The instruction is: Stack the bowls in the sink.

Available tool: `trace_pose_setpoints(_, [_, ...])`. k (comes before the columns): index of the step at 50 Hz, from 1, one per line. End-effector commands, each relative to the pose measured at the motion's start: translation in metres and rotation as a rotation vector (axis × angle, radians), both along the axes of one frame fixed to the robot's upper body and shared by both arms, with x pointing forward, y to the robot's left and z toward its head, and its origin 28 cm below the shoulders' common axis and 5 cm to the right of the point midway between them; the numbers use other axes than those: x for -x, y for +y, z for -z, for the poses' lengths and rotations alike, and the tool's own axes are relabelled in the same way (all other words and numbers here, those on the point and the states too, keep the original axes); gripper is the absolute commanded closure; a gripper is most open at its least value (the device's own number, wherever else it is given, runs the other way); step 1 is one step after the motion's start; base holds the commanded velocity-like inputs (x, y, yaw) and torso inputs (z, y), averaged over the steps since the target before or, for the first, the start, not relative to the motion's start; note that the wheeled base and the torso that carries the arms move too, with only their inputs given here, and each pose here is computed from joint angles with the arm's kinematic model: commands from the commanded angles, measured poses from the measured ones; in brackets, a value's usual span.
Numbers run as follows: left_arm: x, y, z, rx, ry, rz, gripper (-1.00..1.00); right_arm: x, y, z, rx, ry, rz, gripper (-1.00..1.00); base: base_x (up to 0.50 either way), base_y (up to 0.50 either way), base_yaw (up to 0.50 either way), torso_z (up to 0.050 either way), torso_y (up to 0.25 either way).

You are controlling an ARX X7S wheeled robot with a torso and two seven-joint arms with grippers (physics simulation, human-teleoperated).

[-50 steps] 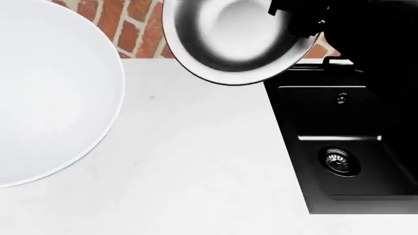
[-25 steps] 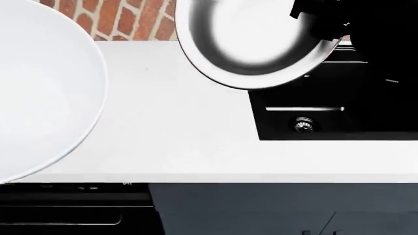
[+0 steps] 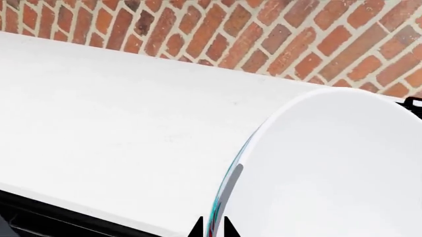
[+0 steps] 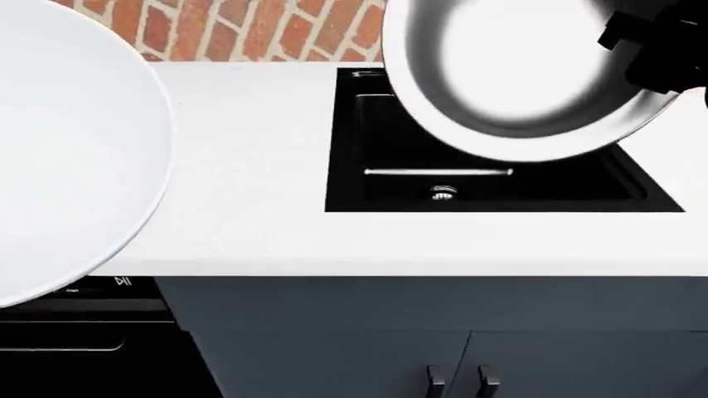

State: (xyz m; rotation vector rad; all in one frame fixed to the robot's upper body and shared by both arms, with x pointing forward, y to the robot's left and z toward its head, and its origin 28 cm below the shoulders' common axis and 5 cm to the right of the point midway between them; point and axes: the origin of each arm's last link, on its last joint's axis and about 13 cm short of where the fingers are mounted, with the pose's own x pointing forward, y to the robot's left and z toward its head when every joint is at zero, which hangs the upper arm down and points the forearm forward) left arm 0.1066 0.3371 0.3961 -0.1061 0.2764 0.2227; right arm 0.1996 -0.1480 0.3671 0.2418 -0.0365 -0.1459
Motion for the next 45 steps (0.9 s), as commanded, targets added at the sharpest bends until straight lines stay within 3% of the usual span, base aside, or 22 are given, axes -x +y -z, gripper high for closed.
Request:
trace_pose_setpoints(1, [0.002, 0.000, -0.003, 0.000, -0.025, -0.007, 1.00, 0.010, -0.018, 0.001, -0.006, -0.013, 0.107, 1.00, 0.14, -0.50, 0.00, 0.000, 0.000])
trace_pose_setpoints(12, [0.001, 0.000, -0.003, 0.001, -0.030, -0.013, 1.00, 0.023, -0.033, -0.001, -0.031, -0.024, 0.182, 1.00, 0.14, -0.50, 0.00, 0.000, 0.000])
trace_pose_setpoints(27, [0.000, 0.000, -0.003, 0.000, -0.031, -0.015, 1.00, 0.025, -0.037, 0.001, -0.049, -0.034, 0.212, 1.00, 0.14, -0.50, 0.00, 0.000, 0.001])
trace_pose_setpoints(45, [0.003, 0.004, -0.002, 0.001, -0.034, -0.042, 1.00, 0.018, -0.032, 0.002, 0.005, -0.013, 0.213, 1.00, 0.01, 0.00, 0.00, 0.001, 0.001])
